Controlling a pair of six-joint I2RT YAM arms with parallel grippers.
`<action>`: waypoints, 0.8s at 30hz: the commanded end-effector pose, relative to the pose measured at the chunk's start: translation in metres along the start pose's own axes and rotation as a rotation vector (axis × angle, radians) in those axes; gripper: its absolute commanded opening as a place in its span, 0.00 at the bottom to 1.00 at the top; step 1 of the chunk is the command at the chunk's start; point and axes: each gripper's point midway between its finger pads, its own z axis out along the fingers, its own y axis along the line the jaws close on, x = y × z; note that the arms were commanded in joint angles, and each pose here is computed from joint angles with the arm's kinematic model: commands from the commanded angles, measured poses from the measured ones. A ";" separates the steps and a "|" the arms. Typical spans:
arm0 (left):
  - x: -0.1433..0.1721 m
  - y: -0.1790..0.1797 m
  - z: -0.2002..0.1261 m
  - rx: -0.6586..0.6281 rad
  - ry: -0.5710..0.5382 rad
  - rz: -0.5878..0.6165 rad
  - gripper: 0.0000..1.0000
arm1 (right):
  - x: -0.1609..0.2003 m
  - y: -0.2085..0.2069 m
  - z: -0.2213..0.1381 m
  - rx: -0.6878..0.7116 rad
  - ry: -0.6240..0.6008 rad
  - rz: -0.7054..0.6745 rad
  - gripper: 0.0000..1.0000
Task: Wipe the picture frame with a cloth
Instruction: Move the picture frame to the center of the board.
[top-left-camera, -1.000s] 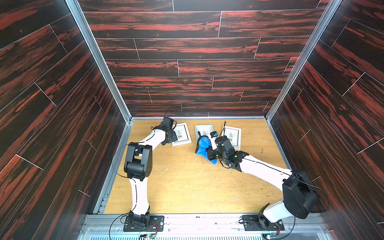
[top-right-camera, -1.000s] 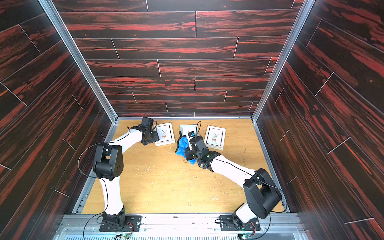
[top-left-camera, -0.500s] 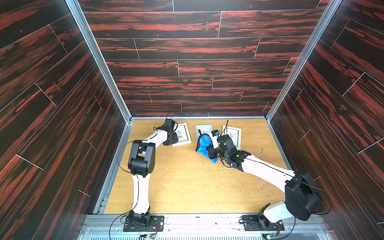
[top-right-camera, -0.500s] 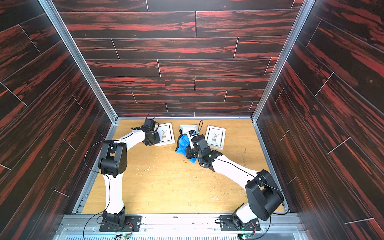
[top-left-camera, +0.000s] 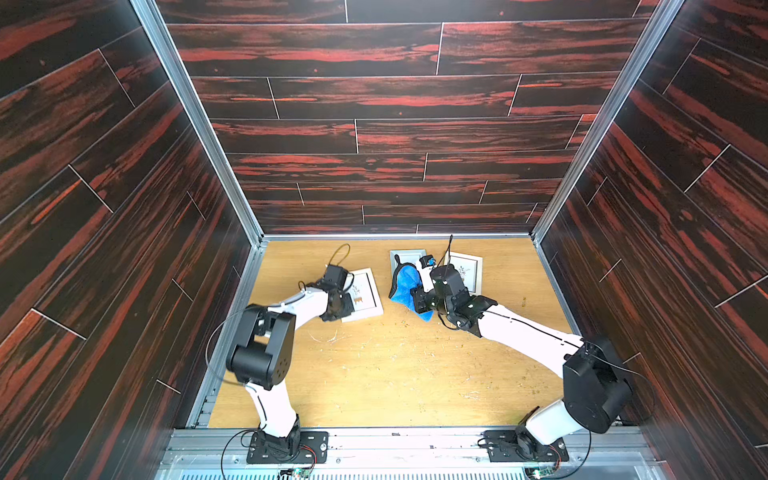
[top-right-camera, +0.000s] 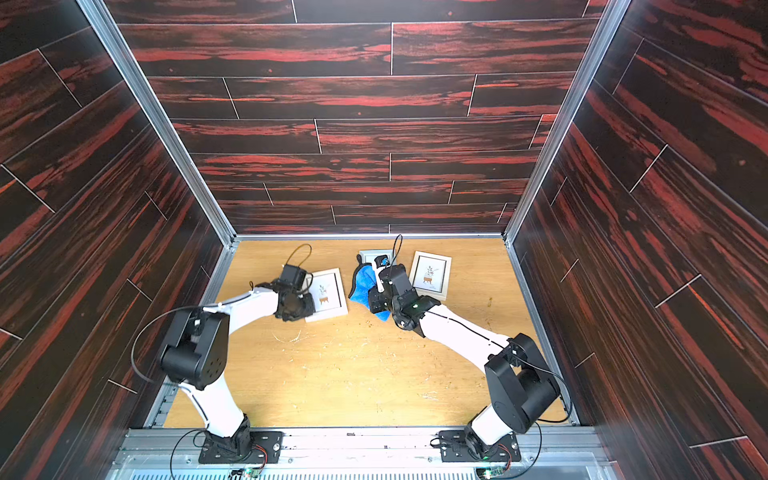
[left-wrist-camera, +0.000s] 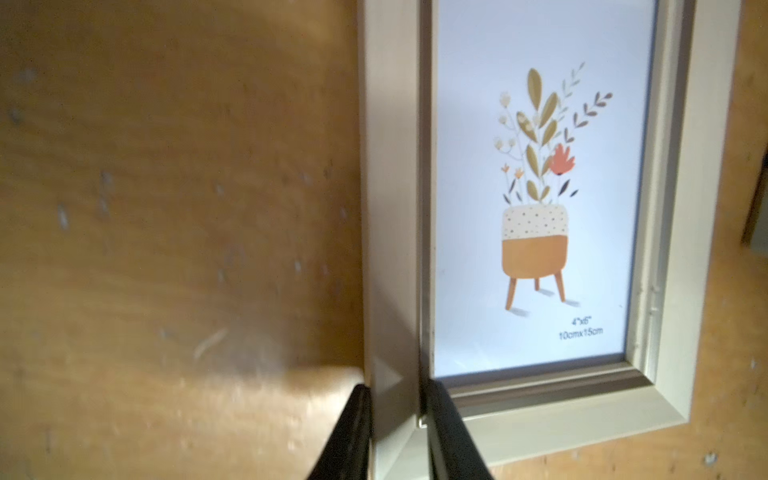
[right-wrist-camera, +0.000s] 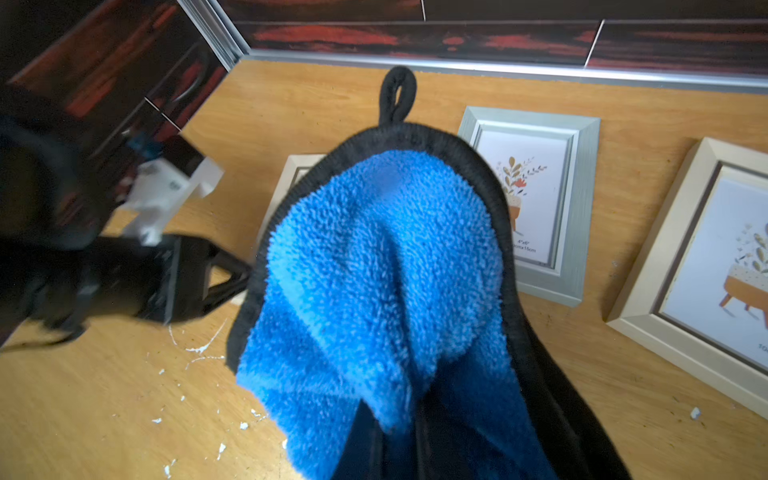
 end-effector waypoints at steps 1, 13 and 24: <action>0.070 0.009 -0.008 -0.038 0.152 0.031 0.27 | 0.004 0.004 0.008 -0.024 0.027 -0.011 0.00; 0.046 -0.001 -0.039 0.084 0.017 -0.011 0.69 | 0.047 0.023 0.017 -0.072 0.124 -0.013 0.00; 0.003 -0.023 -0.008 0.195 0.014 0.002 0.60 | 0.078 0.051 0.035 -0.098 0.217 -0.012 0.00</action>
